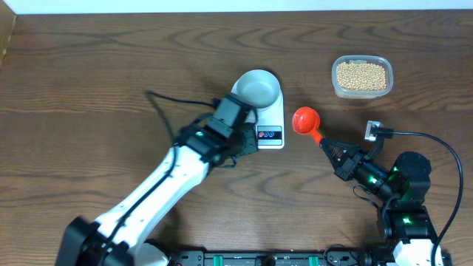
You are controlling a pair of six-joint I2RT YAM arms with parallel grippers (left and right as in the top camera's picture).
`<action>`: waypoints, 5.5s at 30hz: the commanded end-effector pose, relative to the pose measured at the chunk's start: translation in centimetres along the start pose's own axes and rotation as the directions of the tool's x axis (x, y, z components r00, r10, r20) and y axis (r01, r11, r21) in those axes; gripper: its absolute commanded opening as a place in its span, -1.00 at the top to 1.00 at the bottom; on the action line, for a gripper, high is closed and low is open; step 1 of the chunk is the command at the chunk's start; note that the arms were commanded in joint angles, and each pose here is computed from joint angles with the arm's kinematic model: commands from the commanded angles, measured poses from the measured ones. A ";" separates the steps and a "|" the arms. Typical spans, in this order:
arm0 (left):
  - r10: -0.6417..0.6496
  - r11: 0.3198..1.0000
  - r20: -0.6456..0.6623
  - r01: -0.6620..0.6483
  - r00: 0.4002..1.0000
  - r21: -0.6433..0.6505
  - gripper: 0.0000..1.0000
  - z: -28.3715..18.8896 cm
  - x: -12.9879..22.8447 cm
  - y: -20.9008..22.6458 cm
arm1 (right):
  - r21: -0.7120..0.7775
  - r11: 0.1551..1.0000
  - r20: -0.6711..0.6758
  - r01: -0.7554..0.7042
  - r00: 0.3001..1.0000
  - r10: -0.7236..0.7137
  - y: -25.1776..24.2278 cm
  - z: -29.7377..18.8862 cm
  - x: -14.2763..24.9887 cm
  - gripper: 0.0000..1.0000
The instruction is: Scoop item into bowl and weigh 50g on scale
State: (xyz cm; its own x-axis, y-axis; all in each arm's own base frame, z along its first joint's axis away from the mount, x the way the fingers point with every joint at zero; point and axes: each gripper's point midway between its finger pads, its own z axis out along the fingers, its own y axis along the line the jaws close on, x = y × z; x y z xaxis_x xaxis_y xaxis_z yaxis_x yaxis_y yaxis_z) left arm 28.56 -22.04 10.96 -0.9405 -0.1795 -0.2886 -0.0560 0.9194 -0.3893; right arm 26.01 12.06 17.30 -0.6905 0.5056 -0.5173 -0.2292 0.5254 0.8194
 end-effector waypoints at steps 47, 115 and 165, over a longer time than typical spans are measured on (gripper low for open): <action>0.122 0.991 0.080 -0.117 0.989 -0.066 0.85 9.5 -2.7 0.1 | -0.056 0.996 0.026 -0.074 0.997 0.076 0.0 -3.1 -2.9 0.98; -0.105 0.910 0.517 0.292 0.849 -0.294 0.85 -14.3 -9.1 14.0 | 0.030 0.994 0.064 -0.107 0.992 0.105 -1.8 -3.1 -3.1 0.98; -0.059 0.770 0.837 0.558 0.544 -0.308 0.85 -21.9 -17.9 22.9 | 0.056 0.966 0.124 -0.251 0.962 0.243 -2.6 -3.2 -4.0 0.98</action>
State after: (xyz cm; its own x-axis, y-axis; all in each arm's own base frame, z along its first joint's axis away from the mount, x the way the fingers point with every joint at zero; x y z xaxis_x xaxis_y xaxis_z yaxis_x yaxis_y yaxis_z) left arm 35.94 8.05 26.00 -0.2286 -0.4999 -0.8354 -0.6297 0.7303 -0.2647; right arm 26.83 6.82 17.11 -0.6480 0.6428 -0.4086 -0.0668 0.4865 0.8711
